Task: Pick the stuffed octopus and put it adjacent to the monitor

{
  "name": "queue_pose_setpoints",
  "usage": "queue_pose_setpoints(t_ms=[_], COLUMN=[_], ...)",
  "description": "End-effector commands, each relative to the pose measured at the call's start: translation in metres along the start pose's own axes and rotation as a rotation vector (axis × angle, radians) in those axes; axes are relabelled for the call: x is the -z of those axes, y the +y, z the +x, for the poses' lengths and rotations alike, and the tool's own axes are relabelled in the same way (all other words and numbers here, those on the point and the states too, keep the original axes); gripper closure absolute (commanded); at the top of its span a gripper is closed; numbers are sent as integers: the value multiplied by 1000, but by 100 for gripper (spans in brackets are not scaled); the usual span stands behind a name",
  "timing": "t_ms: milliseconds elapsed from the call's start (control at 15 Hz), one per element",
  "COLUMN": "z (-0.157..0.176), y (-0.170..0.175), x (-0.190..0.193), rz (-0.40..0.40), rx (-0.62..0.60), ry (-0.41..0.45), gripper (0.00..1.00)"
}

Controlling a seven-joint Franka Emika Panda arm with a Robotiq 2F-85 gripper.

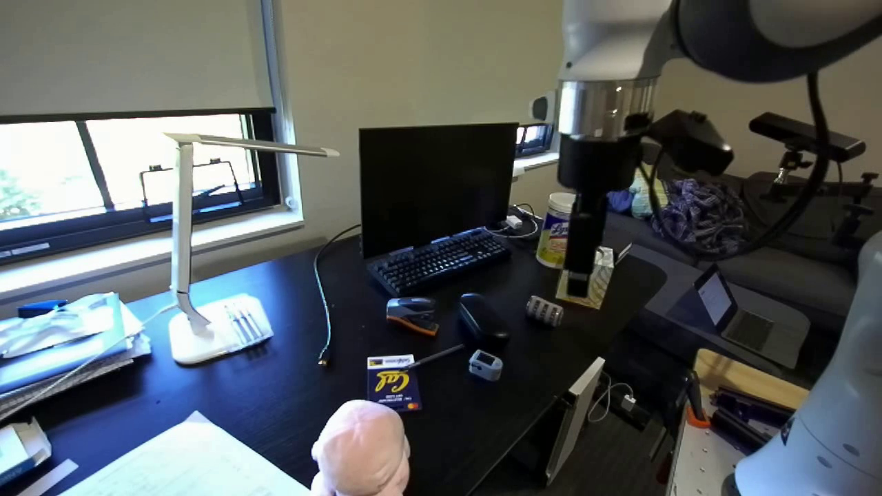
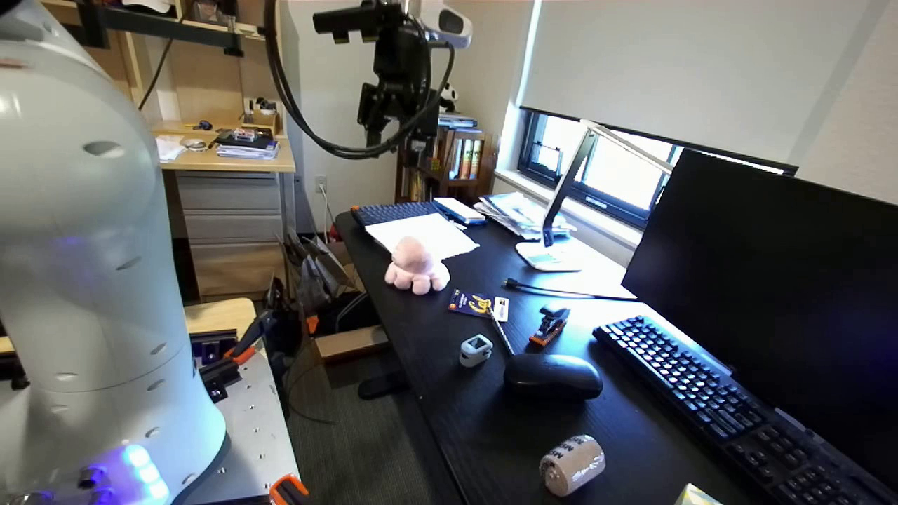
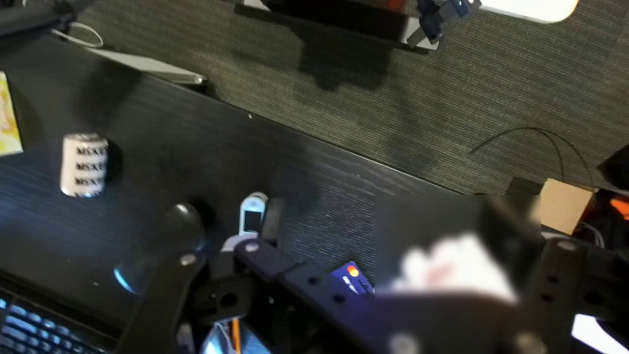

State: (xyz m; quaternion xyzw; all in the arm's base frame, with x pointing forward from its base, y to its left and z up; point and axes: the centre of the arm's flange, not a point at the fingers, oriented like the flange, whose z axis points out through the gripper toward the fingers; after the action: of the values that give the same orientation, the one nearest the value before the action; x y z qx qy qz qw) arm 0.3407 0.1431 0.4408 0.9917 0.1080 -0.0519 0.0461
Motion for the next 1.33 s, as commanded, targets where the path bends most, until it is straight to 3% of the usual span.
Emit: queue_pose_setpoints(t_ms=[0,200,267,667,867,1267], z=[71,100,64,103,132,176], y=[-63,-109,-91,-119,-136,-161], x=[-21,-36,-34,-61,-85,-139], rz=[-9,-8,-1,30,80,96], rx=[199,347,253,317,314,357], ry=[20,-2,14,-18,3,66], gripper=[0,0,0,0,0,0])
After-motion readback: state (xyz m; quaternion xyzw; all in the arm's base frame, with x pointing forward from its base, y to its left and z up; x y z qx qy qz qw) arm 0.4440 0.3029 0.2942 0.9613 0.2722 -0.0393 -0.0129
